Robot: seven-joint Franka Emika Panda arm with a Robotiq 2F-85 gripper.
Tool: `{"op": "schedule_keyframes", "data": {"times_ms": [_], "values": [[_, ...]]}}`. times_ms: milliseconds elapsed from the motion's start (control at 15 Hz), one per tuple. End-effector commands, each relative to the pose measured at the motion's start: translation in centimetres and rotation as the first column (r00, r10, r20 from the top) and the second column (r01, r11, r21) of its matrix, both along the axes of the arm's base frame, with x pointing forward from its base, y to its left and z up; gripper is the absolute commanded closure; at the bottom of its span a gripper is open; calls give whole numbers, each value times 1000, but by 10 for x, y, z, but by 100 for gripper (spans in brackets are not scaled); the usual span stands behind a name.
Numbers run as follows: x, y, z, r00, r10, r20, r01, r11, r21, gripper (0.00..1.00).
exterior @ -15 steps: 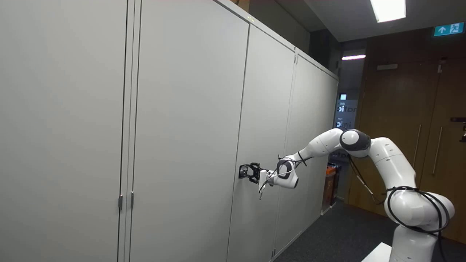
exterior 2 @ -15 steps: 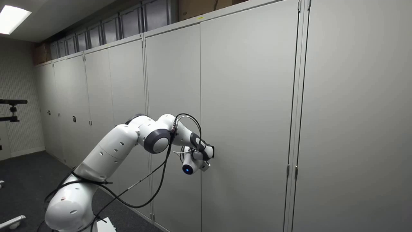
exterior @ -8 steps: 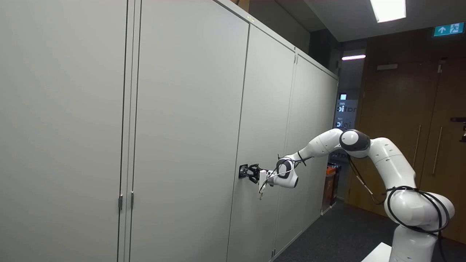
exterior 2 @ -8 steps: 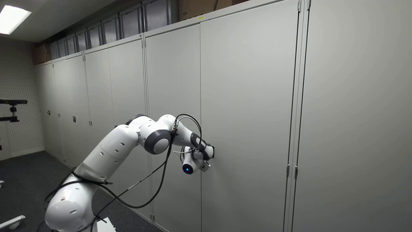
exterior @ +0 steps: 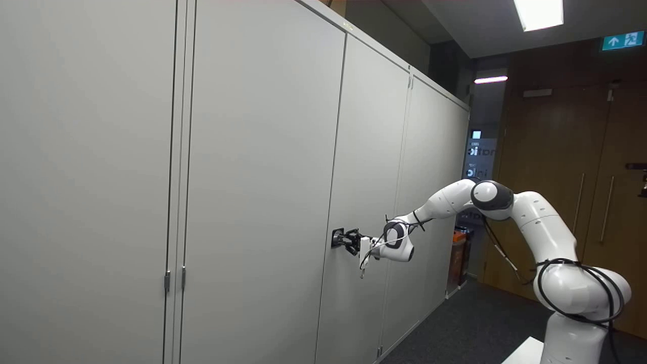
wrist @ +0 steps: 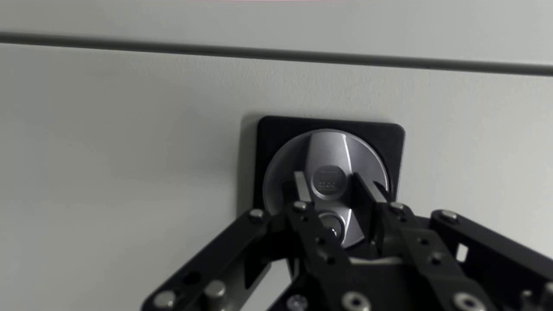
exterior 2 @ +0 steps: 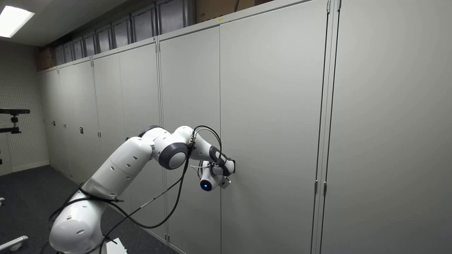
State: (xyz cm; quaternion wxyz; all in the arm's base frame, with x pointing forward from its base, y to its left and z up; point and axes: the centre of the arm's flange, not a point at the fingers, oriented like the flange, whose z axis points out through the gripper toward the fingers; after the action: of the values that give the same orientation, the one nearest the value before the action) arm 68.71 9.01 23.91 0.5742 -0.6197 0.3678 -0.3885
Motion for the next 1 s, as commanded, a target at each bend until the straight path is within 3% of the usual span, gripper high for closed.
{"op": "schedule_keyframes", "data": {"times_ms": [0,67,200,333,400,600,667,800,933], "values": [[10,13,17,1000,-23,17,23,1000,3,92],[10,13,18,1000,-23,15,23,1000,6,90],[11,13,21,1000,-24,12,24,1000,10,66],[13,13,24,1000,-27,9,27,1000,13,88],[14,13,25,1000,-28,1,28,1000,13,88],[16,13,28,999,-29,-17,29,1000,9,68],[17,13,28,999,-28,-21,29,1000,8,46],[19,13,32,999,-29,-20,29,1000,9,39],[22,14,36,999,-31,-16,32,999,12,23]]}}
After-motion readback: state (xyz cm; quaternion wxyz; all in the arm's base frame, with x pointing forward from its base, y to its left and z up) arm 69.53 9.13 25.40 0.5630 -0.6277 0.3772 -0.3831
